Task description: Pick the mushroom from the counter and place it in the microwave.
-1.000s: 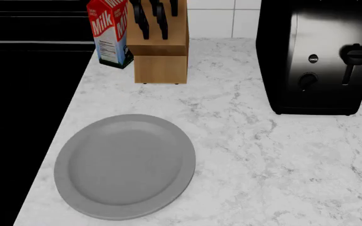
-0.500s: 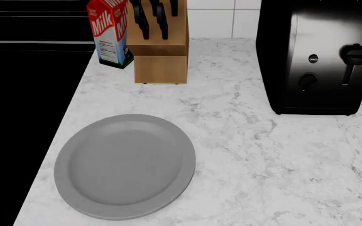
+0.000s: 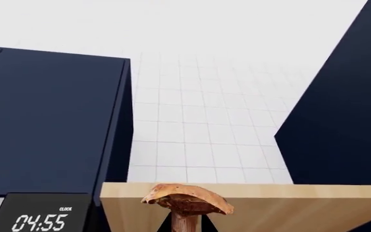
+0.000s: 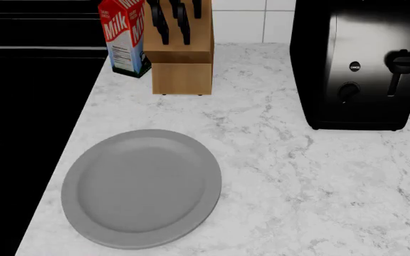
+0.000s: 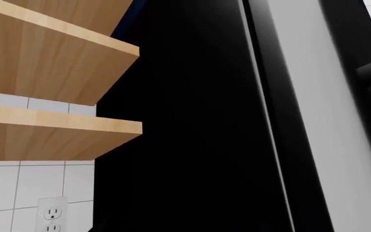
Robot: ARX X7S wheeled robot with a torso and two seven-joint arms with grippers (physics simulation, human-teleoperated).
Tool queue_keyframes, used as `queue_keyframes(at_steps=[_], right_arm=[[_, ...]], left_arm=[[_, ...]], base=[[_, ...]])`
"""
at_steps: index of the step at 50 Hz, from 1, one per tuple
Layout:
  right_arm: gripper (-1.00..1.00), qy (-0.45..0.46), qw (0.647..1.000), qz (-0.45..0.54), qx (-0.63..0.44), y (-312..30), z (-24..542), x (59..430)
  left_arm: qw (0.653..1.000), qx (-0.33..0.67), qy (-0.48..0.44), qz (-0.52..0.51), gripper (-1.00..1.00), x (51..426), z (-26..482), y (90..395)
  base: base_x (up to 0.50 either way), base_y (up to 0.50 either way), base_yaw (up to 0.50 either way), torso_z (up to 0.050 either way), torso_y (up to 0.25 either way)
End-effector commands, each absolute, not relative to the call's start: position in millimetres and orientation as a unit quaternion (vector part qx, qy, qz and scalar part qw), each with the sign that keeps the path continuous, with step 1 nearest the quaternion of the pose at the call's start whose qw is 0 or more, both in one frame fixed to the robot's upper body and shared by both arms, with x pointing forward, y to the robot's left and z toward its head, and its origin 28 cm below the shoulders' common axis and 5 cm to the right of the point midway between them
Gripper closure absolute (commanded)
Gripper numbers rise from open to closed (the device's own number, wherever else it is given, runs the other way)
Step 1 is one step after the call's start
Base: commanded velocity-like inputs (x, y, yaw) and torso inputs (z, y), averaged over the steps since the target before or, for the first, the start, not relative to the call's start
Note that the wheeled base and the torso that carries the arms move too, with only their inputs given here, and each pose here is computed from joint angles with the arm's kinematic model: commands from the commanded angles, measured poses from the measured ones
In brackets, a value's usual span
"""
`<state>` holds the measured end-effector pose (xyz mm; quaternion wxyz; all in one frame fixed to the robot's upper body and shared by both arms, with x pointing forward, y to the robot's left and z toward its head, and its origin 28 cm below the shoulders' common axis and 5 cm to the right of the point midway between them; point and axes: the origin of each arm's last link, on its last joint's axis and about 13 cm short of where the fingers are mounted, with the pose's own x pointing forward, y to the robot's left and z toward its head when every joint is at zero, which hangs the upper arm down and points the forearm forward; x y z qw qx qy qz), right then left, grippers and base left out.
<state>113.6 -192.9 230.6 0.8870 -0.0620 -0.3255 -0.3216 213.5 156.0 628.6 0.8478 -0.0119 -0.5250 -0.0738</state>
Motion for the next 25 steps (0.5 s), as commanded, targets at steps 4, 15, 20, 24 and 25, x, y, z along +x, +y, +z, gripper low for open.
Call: queue_keyframes(at_steps=[4,15,20,24,25], right_arm=[[-1.0,-0.335,0.884,-0.319,-0.072,-194.5,234.2,113.2],[-1.0,-0.334,0.883,-0.321,-0.072,-195.5,233.1,111.3],[-1.0,-0.333,0.884,-0.319,-0.073,-195.3,233.0,112.1],[-1.0,-0.336,0.883,-0.32,-0.072,-195.1,233.5,111.4],[-1.0,-0.336,0.883,-0.32,-0.071,-195.1,233.5,111.4]], left_arm=[[0.846,-0.026,-0.526,-0.084,1.0,208.7,632.1,151.3],[0.845,-0.023,-0.526,-0.09,1.0,208.5,631.3,148.5],[0.845,-0.024,-0.526,-0.088,1.0,208.2,631.6,149.2],[0.845,-0.023,-0.527,-0.086,1.0,208.7,631.8,149.9],[0.846,-0.024,-0.526,-0.086,1.0,208.8,631.7,149.9]], base=[[0.0,0.0,0.0,0.0,0.0],[-0.22,0.0,0.0,0.0,0.0],[-0.48,0.0,0.0,0.0,0.0],[-0.36,0.0,0.0,0.0,0.0],[0.0,0.0,0.0,0.0,0.0]])
